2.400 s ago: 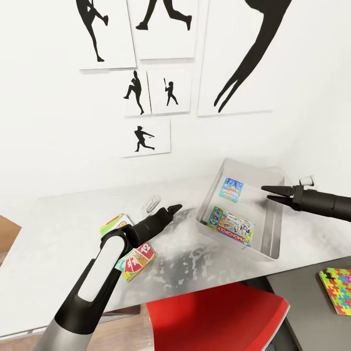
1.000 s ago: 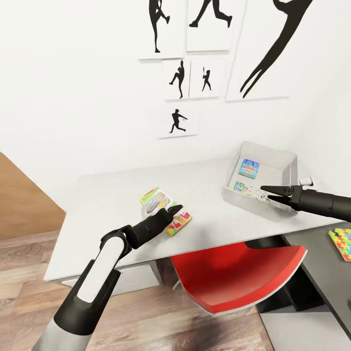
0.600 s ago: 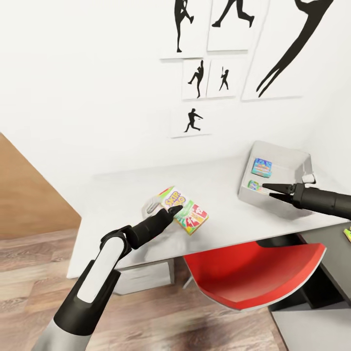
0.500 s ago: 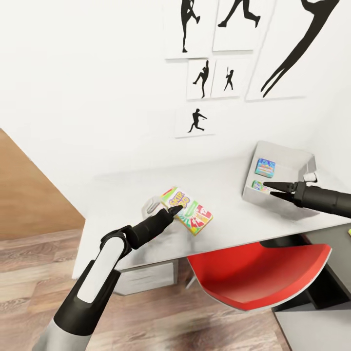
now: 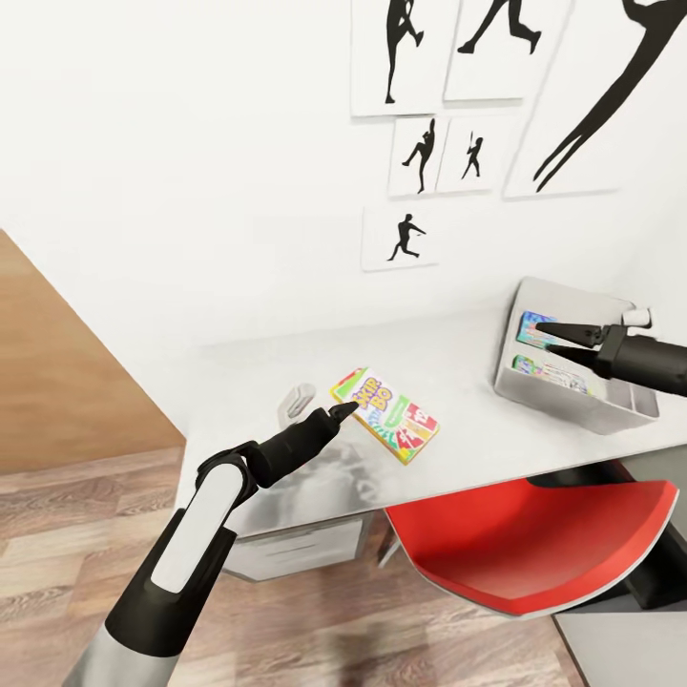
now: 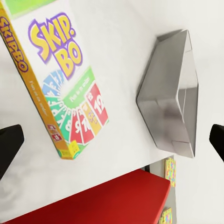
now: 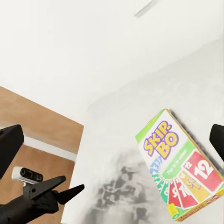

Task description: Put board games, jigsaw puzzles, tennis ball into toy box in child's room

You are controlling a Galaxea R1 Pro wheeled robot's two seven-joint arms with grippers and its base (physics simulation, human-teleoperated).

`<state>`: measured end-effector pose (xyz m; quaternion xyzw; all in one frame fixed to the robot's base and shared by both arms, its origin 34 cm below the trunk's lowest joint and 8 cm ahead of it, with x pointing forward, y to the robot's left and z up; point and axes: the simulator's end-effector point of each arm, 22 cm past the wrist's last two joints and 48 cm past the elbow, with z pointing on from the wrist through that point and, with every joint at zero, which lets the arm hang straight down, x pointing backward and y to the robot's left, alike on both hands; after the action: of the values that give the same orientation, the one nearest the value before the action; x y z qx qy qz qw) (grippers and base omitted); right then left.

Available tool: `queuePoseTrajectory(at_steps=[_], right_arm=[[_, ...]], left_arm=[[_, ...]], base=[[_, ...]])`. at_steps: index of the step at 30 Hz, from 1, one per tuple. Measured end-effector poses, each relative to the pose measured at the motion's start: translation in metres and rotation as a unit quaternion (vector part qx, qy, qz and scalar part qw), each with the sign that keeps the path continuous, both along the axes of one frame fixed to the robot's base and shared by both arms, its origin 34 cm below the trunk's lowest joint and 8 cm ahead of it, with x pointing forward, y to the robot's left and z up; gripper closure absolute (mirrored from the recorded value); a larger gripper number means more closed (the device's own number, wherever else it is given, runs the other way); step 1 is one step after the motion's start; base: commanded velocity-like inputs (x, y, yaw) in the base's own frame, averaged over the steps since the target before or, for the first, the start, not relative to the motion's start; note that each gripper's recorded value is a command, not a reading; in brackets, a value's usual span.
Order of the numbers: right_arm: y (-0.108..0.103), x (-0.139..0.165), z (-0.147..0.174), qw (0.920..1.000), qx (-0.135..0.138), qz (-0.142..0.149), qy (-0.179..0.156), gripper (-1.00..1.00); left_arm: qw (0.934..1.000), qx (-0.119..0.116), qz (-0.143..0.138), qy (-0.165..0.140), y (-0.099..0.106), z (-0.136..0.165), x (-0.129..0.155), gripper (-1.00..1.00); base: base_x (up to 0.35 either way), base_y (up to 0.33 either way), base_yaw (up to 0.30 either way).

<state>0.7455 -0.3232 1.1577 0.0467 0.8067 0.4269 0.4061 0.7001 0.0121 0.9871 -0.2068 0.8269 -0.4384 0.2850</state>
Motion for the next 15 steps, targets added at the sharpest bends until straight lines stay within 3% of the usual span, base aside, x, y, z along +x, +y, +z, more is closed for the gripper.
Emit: queuePoseTrajectory(at_steps=[7, 15], right_arm=[[0.003, 0.007, -0.010, 0.9998, -0.011, -0.013, 0.006, -1.00], [0.023, 0.011, -0.052, 0.9981, -0.043, -0.026, 0.035, -1.00]], left_arm=[[1.0000, 0.000, 0.000, 0.000, 0.000, 0.000, 0.000, -1.00], [1.0000, 0.001, 0.000, 0.000, 0.001, 0.000, 0.000, -1.00]], base=[[0.010, 0.039, 0.000], [0.066, 0.154, 0.000]])
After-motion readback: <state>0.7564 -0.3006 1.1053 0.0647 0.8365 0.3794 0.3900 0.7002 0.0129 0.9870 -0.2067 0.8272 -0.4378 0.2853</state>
